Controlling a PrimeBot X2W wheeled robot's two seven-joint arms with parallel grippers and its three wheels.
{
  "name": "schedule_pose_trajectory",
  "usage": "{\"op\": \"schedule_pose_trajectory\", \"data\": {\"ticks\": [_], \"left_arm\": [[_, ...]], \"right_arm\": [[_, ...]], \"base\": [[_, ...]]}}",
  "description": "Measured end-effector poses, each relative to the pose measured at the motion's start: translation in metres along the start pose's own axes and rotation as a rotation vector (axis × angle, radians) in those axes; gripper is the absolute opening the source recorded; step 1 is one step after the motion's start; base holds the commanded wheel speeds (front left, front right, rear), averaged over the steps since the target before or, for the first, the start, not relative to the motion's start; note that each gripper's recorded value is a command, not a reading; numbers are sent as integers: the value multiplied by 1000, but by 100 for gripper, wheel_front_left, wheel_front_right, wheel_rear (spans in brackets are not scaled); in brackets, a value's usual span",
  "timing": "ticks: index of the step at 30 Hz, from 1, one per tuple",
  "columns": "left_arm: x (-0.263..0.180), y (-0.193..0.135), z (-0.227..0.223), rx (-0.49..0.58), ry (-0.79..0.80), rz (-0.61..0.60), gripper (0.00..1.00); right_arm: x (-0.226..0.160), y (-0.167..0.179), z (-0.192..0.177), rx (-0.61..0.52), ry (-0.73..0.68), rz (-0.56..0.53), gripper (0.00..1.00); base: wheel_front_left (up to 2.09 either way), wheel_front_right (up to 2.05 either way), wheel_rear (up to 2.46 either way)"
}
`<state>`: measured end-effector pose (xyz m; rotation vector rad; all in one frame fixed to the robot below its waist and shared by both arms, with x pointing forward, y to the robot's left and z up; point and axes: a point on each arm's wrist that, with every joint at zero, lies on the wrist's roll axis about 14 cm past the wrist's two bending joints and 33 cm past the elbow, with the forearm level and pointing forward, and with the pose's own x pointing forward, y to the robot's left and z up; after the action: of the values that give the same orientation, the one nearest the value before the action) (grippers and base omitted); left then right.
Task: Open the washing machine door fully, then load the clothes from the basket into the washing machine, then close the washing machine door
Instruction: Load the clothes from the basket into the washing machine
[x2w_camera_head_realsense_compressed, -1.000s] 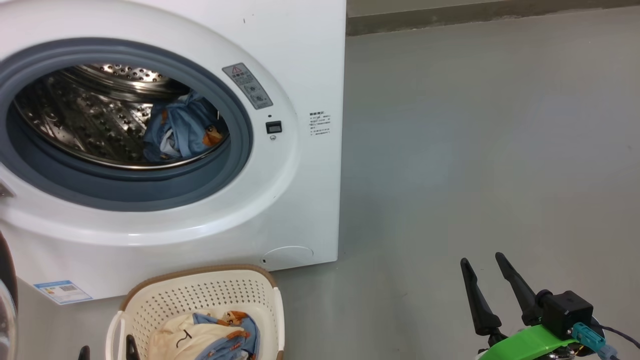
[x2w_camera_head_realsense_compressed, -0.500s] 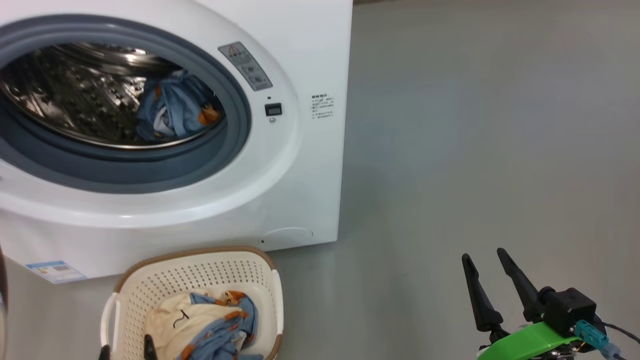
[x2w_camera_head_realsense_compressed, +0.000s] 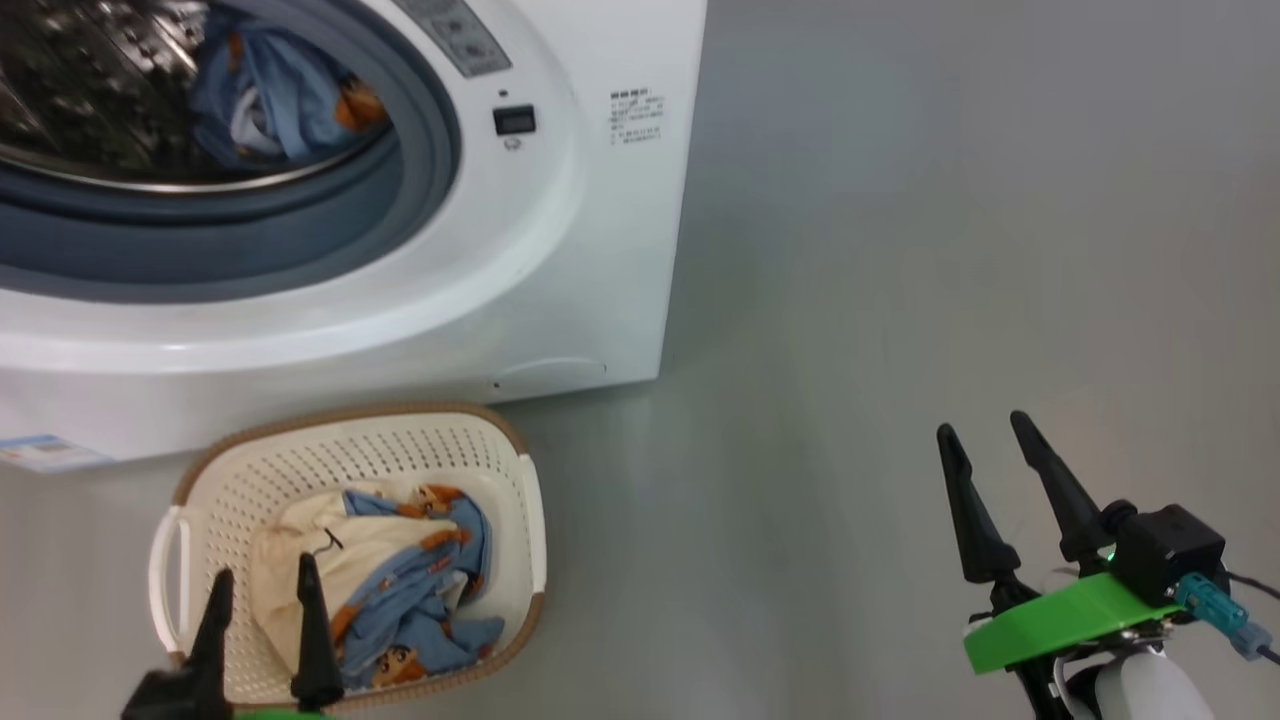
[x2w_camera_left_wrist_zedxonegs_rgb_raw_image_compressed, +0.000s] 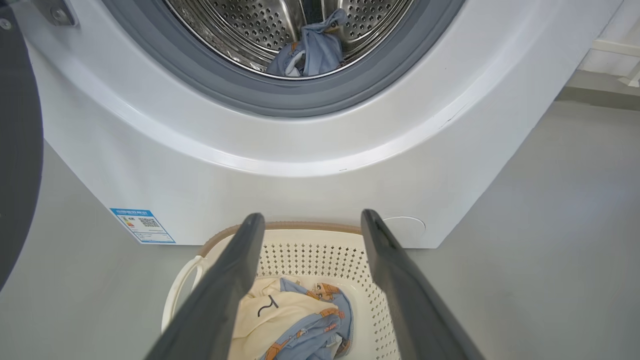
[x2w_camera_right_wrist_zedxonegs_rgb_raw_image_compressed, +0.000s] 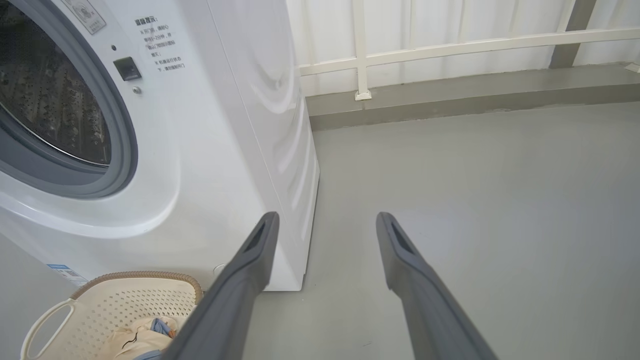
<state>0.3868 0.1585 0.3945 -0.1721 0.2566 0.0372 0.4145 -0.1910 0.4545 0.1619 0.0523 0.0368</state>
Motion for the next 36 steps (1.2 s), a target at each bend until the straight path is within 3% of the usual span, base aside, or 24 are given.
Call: {"op": "schedule_pose_trajectory", "data": {"ticks": [20, 36], "left_arm": [[85, 12, -101, 60, 280, -60, 100], [116, 24, -197, 161, 562, -141, 100]], "right_arm": [[32, -25, -60, 6, 129, -60, 100], [42, -47, -104, 18, 214, -118, 100]], "base": [[0, 0, 0], [0, 0, 0]]}}
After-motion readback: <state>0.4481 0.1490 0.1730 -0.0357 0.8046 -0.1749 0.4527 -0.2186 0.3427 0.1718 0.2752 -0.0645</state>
